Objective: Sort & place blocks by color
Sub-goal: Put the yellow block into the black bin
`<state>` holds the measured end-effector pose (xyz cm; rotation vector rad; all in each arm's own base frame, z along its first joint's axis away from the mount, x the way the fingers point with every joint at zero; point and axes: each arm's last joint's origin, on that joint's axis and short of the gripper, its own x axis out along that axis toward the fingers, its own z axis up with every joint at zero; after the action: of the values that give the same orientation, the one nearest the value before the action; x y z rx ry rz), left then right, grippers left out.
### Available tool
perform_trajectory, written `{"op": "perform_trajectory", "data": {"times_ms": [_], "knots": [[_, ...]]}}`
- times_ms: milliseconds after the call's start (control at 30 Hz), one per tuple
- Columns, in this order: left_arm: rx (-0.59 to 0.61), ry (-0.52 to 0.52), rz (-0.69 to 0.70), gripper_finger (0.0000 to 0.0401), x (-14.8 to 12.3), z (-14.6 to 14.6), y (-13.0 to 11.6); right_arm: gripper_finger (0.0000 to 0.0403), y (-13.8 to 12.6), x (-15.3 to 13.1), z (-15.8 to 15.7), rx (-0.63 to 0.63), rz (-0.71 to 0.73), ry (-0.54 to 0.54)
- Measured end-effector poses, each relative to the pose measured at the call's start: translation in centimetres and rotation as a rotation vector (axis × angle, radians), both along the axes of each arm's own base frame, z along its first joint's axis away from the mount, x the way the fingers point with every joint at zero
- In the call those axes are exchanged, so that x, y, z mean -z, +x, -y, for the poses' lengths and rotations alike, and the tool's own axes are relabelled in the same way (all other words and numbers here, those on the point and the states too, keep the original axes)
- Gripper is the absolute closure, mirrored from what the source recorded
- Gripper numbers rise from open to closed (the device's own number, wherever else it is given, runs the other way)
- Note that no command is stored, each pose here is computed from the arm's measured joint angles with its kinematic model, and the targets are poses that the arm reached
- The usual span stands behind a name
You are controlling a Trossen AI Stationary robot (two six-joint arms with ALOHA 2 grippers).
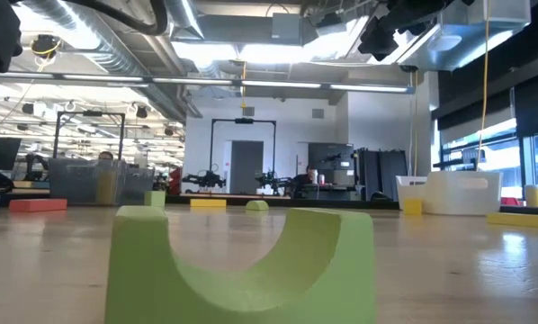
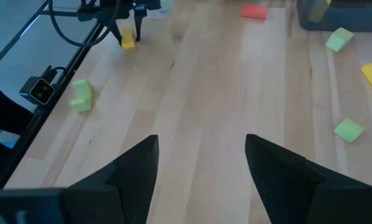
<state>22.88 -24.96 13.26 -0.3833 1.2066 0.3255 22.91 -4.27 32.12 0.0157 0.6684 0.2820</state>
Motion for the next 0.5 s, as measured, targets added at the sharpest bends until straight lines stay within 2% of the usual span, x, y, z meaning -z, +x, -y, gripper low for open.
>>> {"op": "perform_trajectory", "data": {"times_ms": [167, 400, 500], "knots": [[0.020, 0.003, -0.006, 0.0210, 0.03, -0.02, -0.01, 0.0163, 0.00, 0.00, 0.00, 0.002, 0.000, 0.002], [0.031, -0.033, -0.049, 0.0282, 0.06, -0.20, 0.19, 0.0163, 0.00, 0.00, 0.00, 0.002, 0.000, 0.002], [0.012, -0.053, -0.059, 0.0283, -0.12, -0.48, 0.42, 0.0163, 0.00, 0.00, 0.00, 0.002, 0.000, 0.002]]}}
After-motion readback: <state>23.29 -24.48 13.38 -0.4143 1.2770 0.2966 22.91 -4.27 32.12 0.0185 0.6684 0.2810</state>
